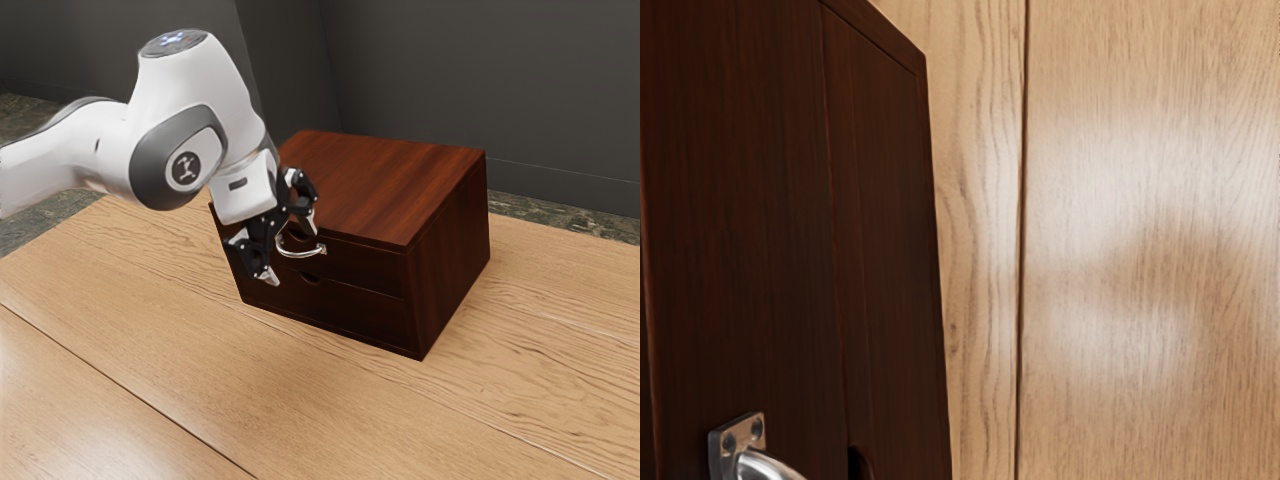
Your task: Pull the drawer handle with one arm to open the drawer
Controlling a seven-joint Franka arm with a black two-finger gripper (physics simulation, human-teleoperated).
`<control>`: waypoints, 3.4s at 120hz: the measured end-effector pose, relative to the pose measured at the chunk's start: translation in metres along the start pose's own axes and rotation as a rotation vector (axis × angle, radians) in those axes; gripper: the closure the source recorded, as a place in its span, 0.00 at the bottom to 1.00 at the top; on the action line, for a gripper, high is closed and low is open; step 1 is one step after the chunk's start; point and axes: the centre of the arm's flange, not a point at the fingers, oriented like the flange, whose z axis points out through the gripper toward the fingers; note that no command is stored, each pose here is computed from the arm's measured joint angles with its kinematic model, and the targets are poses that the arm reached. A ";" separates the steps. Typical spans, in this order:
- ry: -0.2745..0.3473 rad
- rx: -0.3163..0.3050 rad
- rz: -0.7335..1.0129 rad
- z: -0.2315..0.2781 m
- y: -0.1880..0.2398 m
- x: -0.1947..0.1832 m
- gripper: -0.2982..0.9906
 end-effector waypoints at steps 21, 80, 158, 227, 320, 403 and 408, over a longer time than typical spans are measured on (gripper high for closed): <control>-0.001 0.016 0.017 0.002 -0.001 -0.003 0.23; -0.004 0.004 0.011 0.004 0.014 -0.021 0.23; -0.015 -0.008 -0.016 0.021 0.016 -0.044 0.25; -0.008 0.008 -0.012 0.029 0.010 -0.044 0.36; -0.007 0.039 -0.008 0.018 0.012 -0.040 0.72; 0.003 0.040 -0.038 0.001 0.050 -0.040 0.74; 0.004 0.040 -0.040 0.000 0.053 -0.040 0.74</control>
